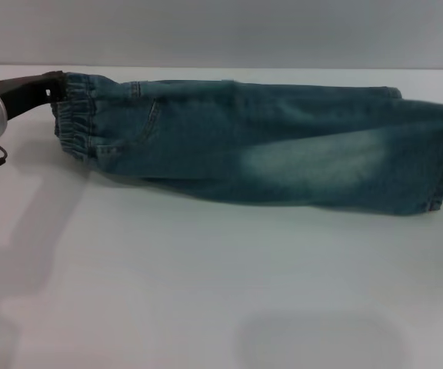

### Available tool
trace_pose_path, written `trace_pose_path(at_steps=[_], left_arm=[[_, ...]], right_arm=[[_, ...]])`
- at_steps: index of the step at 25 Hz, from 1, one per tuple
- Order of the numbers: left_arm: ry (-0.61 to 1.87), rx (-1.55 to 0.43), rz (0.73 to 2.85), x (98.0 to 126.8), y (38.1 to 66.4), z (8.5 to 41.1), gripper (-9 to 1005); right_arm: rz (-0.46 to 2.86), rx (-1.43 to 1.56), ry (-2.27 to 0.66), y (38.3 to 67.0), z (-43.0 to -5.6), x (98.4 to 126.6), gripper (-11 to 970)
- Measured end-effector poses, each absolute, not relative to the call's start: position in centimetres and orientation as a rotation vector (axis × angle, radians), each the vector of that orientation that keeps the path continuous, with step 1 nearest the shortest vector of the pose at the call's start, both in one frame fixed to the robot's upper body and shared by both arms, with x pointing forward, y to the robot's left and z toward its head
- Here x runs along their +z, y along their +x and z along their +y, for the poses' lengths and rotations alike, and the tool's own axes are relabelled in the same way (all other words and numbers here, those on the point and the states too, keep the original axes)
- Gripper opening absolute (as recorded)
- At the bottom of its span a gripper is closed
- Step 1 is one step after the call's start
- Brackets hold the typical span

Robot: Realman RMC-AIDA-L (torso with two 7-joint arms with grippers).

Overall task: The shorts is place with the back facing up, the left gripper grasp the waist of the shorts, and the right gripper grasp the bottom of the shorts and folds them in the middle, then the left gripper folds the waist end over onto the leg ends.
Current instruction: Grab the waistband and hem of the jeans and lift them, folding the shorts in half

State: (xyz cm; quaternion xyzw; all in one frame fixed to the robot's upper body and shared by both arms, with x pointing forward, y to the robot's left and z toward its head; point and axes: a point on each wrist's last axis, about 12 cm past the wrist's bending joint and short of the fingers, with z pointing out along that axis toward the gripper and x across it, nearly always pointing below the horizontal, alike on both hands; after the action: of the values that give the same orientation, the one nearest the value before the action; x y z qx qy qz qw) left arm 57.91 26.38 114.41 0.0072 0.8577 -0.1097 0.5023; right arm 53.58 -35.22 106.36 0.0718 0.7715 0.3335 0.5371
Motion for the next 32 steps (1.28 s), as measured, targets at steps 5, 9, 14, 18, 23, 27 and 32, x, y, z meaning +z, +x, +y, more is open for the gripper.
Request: trace_pose_path(at_steps=[5, 9, 14, 18, 23, 27, 32], left_arm=[[0.011, -0.265, 2.067, 114.3, 58.0, 26.4, 44], [0.012, -0.268, 2.054, 114.4, 58.2, 26.2, 44], [0.015, -0.270, 2.048, 114.5, 58.2, 26.1, 44], [0.018, -0.275, 2.044, 114.7, 58.4, 25.9, 45], [0.028, -0.280, 2.049, 114.6, 58.6, 25.6, 45], [0.029, -0.281, 2.052, 114.6, 58.7, 25.6, 45], [0.031, -0.280, 2.058, 114.5, 58.7, 25.5, 46]], right_arm=[[1.804, 0.767, 0.170, 53.6, -36.0, 107.2, 47], [1.791, 0.759, 0.172, 53.9, -36.2, 107.5, 56], [1.800, 0.754, 0.178, 54.0, -36.4, 107.5, 67], [1.825, 0.735, 0.227, 53.5, -36.6, 106.5, 76], [1.875, 0.712, 0.321, 52.9, -36.6, 104.3, 87], [1.898, 0.734, 0.332, 53.0, -35.9, 103.6, 96], [1.913, 0.775, 0.330, 53.0, -35.0, 103.2, 309]])
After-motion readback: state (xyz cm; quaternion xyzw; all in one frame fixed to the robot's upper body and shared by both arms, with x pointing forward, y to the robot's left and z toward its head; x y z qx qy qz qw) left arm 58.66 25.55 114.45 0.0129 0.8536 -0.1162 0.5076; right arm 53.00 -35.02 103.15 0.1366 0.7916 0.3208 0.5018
